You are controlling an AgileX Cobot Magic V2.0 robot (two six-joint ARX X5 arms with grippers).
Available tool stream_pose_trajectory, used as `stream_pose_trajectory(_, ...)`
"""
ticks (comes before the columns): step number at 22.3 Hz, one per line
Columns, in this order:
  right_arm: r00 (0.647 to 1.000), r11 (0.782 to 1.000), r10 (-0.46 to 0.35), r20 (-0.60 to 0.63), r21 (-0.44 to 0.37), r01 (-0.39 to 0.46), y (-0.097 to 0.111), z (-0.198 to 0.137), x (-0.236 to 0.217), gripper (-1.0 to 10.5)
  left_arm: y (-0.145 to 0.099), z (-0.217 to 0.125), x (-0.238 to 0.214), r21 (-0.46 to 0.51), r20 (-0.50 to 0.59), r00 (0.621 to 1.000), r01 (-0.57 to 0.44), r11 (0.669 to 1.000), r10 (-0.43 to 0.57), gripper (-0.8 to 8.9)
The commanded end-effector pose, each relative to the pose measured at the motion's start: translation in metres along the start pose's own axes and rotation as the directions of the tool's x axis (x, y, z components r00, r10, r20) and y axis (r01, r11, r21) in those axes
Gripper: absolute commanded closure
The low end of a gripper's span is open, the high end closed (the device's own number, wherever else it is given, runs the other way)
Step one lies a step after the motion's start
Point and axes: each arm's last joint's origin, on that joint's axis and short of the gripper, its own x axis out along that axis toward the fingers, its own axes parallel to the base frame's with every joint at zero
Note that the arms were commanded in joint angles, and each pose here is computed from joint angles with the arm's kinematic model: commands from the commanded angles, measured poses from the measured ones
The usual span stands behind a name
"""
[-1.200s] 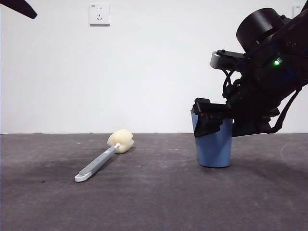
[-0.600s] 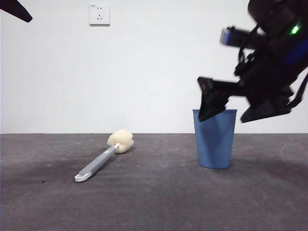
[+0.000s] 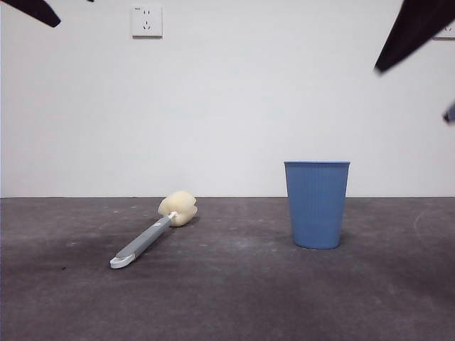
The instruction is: Pick up the cup brush,pick up the cup,insert the brush into the cup,clean the cup,put the cup brush back,put the cup back to the fixed position on the table
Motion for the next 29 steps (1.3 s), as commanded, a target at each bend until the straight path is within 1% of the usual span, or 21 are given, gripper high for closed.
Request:
stream_pose_trajectory(1,0.999,0.999,0.03,0.044,0.015,-0.031,0.003,-0.003,-0.012,9.6,0.0,-0.003,0.001,0.043,-0.017,1.0,0.0,0.999,0.0,8.22)
stream_pose_trajectory(4,0.997,0.999,0.033,0.074,0.008,-0.034,0.004,-0.005,-0.019,9.5,0.0,-0.003,0.001,0.051,-0.023,1.0,-0.003,0.999,0.004,8.22)
stream_pose_trajectory(16,0.997,0.999,0.029,0.075,0.018,-0.031,0.004,-0.005,-0.019,9.5,0.001,-0.004,0.001,0.049,-0.026,1.0,-0.011,0.999,0.012,8.15)
stream_pose_trajectory(17,0.997,0.999,0.029,0.075,0.018,-0.031,0.004,-0.005,-0.019,9.5,0.001,-0.004,0.001,0.087,-0.025,1.0,-0.009,0.996,0.012,8.15)
stream_pose_trajectory(18,0.997,0.999,0.028,0.075,0.019,-0.03,0.004,-0.005,-0.019,9.5,0.003,-0.003,-0.004,0.133,0.004,1.0,-0.027,0.991,0.027,8.15)
stream_pose_trajectory(20,0.997,0.999,0.028,0.075,0.019,-0.03,0.004,-0.005,-0.019,9.5,0.01,0.007,-0.017,0.202,0.164,0.984,-0.103,0.974,0.07,8.16)
stream_pose_trajectory(21,0.997,0.999,0.028,0.075,0.019,-0.03,0.004,-0.005,-0.019,9.5,0.016,0.012,-0.029,0.231,0.277,0.958,-0.139,0.963,0.072,8.15)
stream_pose_trajectory(22,0.997,0.999,0.028,0.075,0.019,-0.03,0.004,-0.005,-0.019,9.5,0.021,0.015,-0.039,0.24,0.367,0.928,-0.16,0.957,0.063,8.16)
stream_pose_trajectory(23,0.997,0.999,0.028,0.075,0.019,-0.03,0.004,-0.005,-0.019,9.5,0.029,0.013,-0.049,0.235,0.475,0.878,-0.187,0.954,0.055,8.16)
stream_pose_trajectory(24,0.997,0.999,0.028,0.074,0.019,-0.03,0.004,-0.005,-0.019,9.5,0.035,0.008,-0.056,0.216,0.554,0.83,-0.219,0.952,0.065,8.15)
stream_pose_trajectory(25,0.997,0.999,0.028,0.074,0.019,-0.03,0.004,-0.005,-0.019,9.5,0.044,-0.002,-0.061,0.177,0.631,0.768,-0.279,0.944,0.109,8.16)
stream_pose_trajectory(26,0.997,0.999,0.028,0.074,0.019,-0.03,0.004,-0.005,-0.019,9.5,0.051,-0.014,-0.062,0.139,0.678,0.719,-0.331,0.933,0.154,8.16)
stream_pose_trajectory(28,0.997,0.999,0.028,0.075,0.019,-0.03,0.004,-0.005,-0.019,9.5,0.064,-0.043,-0.055,0.064,0.723,0.646,-0.414,0.908,0.244,8.15)
stream_pose_trajectory(29,0.997,0.999,0.028,0.075,0.019,-0.03,0.004,-0.005,-0.019,9.5,0.071,-0.059,-0.048,0.035,0.725,0.629,-0.44,0.897,0.28,8.15)
